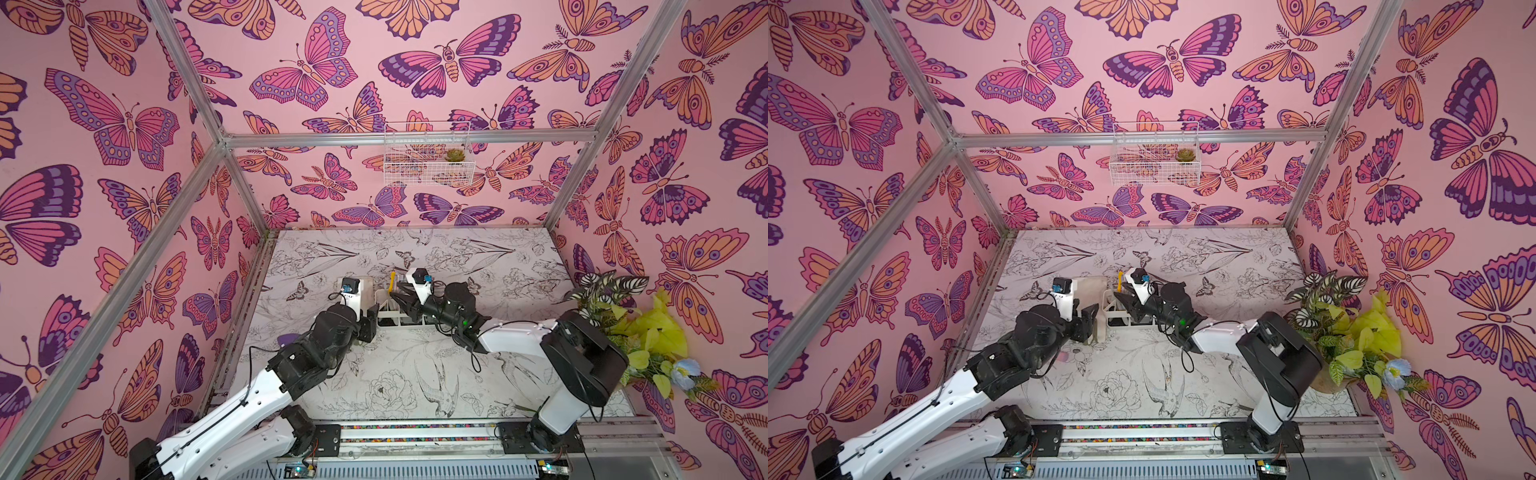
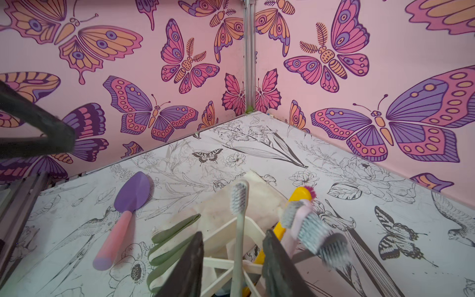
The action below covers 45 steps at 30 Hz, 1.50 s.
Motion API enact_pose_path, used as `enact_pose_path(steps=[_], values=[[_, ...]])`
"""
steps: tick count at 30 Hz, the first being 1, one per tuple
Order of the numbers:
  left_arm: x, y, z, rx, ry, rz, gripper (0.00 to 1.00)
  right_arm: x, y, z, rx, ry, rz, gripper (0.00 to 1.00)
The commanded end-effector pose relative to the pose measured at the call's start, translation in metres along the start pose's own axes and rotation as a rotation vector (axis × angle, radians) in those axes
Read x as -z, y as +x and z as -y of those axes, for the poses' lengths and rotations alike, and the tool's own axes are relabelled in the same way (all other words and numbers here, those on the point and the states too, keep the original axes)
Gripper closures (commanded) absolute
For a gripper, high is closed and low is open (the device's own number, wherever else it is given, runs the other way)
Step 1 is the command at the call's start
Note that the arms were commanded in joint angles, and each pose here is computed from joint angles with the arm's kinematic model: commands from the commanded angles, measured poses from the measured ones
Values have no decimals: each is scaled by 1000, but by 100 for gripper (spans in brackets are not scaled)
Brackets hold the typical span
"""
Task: Place the toothbrush into the toothbrush holder
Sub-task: Place the toothbrush in the toothbrush holder, then reset both arms
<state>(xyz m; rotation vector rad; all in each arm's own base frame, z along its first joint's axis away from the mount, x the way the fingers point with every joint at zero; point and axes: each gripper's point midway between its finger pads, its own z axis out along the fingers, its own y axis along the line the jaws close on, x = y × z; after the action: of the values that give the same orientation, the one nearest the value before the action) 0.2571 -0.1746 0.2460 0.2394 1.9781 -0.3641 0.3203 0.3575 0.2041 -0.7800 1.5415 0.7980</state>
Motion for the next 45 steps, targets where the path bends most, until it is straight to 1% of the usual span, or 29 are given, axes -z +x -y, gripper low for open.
enact_pose_path(steps=[1, 3, 6, 9, 12, 13, 14, 17, 19, 20, 21, 23, 24, 25, 26, 27, 29, 31, 33, 36, 38, 40, 41, 42, 43, 44, 45], values=[[1, 0, -8, -13, -30, 32, 40, 21, -2, 8, 6, 70, -61, 59], [4, -4, -16, -20, -66, 57, 40, 38, -7, 18, -13, 151, -86, 58], [9, -10, -31, -44, -153, 97, 38, 76, -14, 43, -40, 353, -132, 52], [4, -10, -45, -111, -248, 122, 38, 121, -16, 69, -47, 574, -177, 46], [-3, -7, -63, -191, -387, 113, 36, 164, -20, 87, -5, 746, -206, 40], [-4, -6, -70, -215, -436, 109, 36, 179, -21, 94, 5, 808, -213, 36], [-4, -5, -76, -239, -475, 107, 36, 191, -20, 100, 6, 856, -218, 32], [-3, 1, -90, -289, -553, 108, 34, 228, -11, 121, -40, 993, -230, 30], [1, 4, -101, -281, -586, 131, 32, 248, -3, 134, -43, 1068, -220, 28], [2, 8, -106, -276, -594, 139, 31, 255, 3, 139, -36, 1098, -221, 24], [3, 10, -111, -267, -603, 157, 30, 265, 6, 145, -39, 1143, -208, 22], [7, 15, -121, -241, -625, 179, 27, 277, 12, 152, -55, 1176, -191, 22], [9, 17, -126, -220, -635, 194, 25, 280, 12, 156, -37, 1188, -172, 22], [10, 20, -131, -204, -641, 205, 21, 282, 13, 159, 2, 1198, -151, 22], [10, 22, -134, -196, -644, 213, 12, 285, 12, 164, 27, 1219, -119, 21], [10, 24, -140, -184, -657, 222, 0, 290, 12, 170, 46, 1242, -90, 21], [9, 23, -150, -153, -690, 230, 0, 295, 20, 186, 32, 1265, -66, 19], [2, 32, -164, -132, -724, 192, 0, 301, 37, 209, -54, 1285, -68, 19], [-7, 40, -174, -136, -749, 144, 0, 299, 54, 227, -85, 1299, -108, 19], [-17, 44, -190, -160, -811, 99, 0, 287, 75, 248, -66, 1316, -197, 19], [-29, 50, -197, -171, -799, 85, 0, 276, 92, 259, -104, 1292, -241, 20], [-46, 64, -201, -170, -748, 77, 0, 262, 102, 271, -101, 1254, -248, 20], [-50, 73, -203, -184, -743, 57, 0, 260, 105, 274, -115, 1245, -268, 20], [-55, 75, -203, -206, -744, 38, 0, 262, 107, 275, -153, 1238, -300, 20], [-57, 78, -205, -217, -747, 20, 0, 266, 108, 277, -185, 1240, -305, 20], [-59, 77, -207, -219, -745, 24, 0, 270, 107, 278, -188, 1252, -265, 20], [-66, 83, -209, -234, -728, 15, 0, 274, 108, 277, -195, 1256, -241, 20]])
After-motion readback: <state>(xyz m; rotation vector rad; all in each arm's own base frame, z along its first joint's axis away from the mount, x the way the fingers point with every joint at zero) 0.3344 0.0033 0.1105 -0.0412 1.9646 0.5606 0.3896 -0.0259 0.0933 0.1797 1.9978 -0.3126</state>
